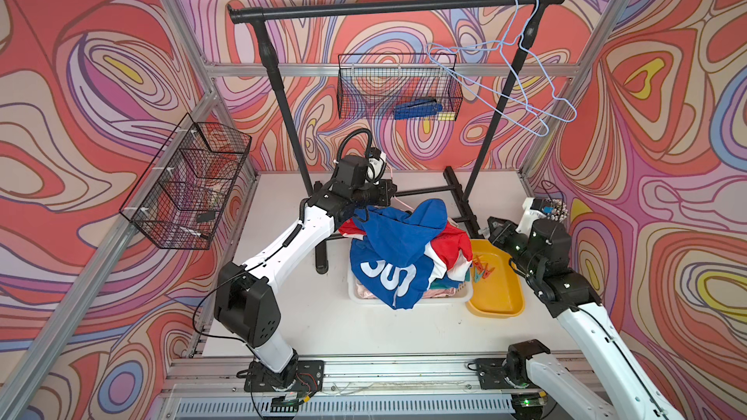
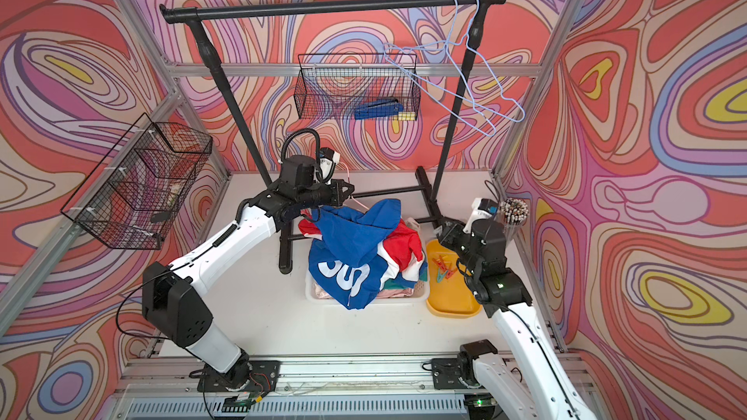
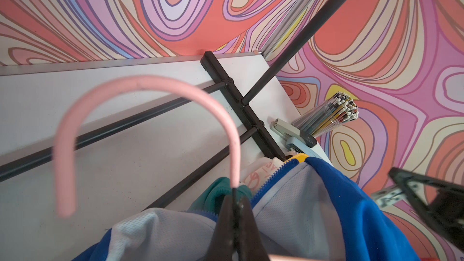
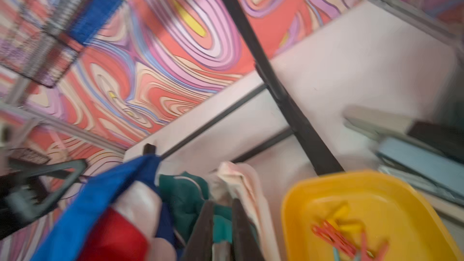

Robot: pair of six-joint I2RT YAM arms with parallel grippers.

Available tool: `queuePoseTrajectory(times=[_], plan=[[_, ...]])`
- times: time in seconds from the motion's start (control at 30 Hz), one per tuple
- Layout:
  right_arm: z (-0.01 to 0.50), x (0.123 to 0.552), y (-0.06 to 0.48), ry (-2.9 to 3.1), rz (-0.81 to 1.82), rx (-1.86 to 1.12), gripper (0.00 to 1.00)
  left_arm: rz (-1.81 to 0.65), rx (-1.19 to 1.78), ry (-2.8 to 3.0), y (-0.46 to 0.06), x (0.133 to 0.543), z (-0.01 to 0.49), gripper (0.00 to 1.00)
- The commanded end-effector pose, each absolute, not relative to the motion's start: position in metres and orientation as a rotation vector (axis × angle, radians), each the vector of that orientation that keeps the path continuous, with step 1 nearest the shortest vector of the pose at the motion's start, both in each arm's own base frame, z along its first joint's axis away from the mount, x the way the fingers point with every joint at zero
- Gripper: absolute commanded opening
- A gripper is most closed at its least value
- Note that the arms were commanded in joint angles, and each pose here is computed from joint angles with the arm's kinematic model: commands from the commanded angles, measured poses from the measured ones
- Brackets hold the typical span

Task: Remove the clothespins securing jackets to the hanger
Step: Remove the clothespin from the hanger, then adjust the jacket in the basket.

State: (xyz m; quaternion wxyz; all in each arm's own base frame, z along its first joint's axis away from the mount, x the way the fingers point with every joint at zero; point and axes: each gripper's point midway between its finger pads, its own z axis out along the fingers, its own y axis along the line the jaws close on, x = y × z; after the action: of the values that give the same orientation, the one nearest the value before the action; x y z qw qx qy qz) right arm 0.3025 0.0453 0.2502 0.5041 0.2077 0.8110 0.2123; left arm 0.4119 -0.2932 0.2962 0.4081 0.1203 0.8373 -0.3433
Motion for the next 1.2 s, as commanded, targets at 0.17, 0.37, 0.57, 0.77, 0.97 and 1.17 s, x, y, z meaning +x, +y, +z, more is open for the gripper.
queuePoseTrajectory(times=[0.17, 0.37, 0.57, 0.77, 0.97, 1.17], plan=[[0.154, 0.278, 0.017, 2.096, 0.386, 0.783, 0.29, -0.819, 0.395, 2.09, -0.31, 0.388, 0.312, 0.0], [0.218, 0.298, 0.025, 2.021, 0.368, 0.571, 0.56, -0.819, 0.419, 2.083, -0.321, 0.38, 0.317, 0.0], [0.3, 0.286, 0.06, 1.921, 0.478, 0.37, 0.55, -0.767, 0.399, 2.087, -0.321, 0.389, 0.317, 0.0], [0.336, 0.26, 0.126, 1.923, 0.75, 0.105, 0.44, -0.713, 0.405, 2.096, -0.322, 0.401, 0.313, 0.0], [0.306, 0.248, 0.169, 2.031, 0.913, -0.013, 0.38, -0.681, 0.412, 2.113, -0.326, 0.411, 0.309, 0.0], [0.267, 0.247, 0.194, 2.118, 0.956, -0.053, 0.28, -0.67, 0.411, 2.131, -0.327, 0.414, 0.304, 0.0]])
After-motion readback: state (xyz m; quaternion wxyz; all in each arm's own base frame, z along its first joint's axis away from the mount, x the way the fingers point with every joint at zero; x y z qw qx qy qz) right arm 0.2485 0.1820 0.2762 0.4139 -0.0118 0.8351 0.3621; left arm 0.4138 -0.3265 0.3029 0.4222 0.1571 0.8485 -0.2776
